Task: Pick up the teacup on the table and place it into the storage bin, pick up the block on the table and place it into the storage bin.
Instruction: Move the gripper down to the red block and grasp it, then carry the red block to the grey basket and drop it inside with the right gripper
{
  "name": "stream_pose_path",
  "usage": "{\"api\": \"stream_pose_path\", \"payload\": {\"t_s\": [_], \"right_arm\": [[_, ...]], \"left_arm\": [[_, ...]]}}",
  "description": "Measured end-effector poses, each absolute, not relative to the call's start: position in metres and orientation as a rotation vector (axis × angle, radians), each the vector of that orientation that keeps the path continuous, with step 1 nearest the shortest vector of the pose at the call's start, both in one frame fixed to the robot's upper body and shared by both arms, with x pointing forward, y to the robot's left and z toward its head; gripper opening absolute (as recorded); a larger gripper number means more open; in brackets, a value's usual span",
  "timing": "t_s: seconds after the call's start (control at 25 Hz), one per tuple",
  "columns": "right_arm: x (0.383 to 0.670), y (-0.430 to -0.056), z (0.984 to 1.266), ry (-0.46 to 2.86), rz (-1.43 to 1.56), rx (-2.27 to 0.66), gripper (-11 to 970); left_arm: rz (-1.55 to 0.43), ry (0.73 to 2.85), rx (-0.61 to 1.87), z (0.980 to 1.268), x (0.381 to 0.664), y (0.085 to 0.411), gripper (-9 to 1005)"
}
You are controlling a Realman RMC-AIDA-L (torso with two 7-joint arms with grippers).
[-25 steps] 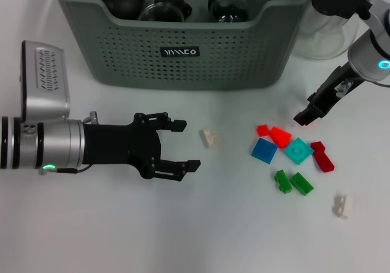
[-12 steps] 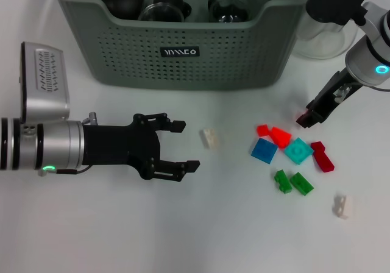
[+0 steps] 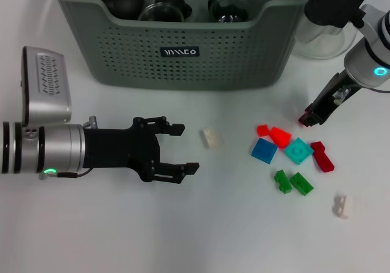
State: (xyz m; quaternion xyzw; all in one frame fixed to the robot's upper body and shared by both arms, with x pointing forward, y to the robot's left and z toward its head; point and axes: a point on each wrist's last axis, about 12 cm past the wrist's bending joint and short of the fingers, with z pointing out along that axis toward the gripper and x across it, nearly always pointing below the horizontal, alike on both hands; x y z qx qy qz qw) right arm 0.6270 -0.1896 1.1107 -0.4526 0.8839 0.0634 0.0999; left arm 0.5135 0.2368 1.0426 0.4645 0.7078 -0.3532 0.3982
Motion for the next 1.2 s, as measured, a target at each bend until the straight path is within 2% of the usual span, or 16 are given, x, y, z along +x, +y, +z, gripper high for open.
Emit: {"api": "stream_pose_path", "payload": {"t_s": [0.08, 0.96, 1.08, 1.2], "right_arm": [[0.627, -0.189, 1.111, 2.613, 0.186, -1.339, 247], [0.627, -0.187, 1.112, 2.614, 0.179, -1.351, 215], [0.627, -0.187, 1.121, 2.603, 0.200, -1.352, 210], [0.625, -0.183, 1.146, 2.557, 0.285, -1.359, 206]], "left_arm": [[-0.894, 1.793, 1.175, 1.042, 0.513, 0.237, 866], [-0.901, 1.795, 1.167, 1.042, 0.511, 0.239, 861], [-0.905, 1.794, 1.166, 1.042, 0.511, 0.238, 861], [-0.912, 1.792, 1.165, 1.042, 0.510, 0.239, 861]]}}
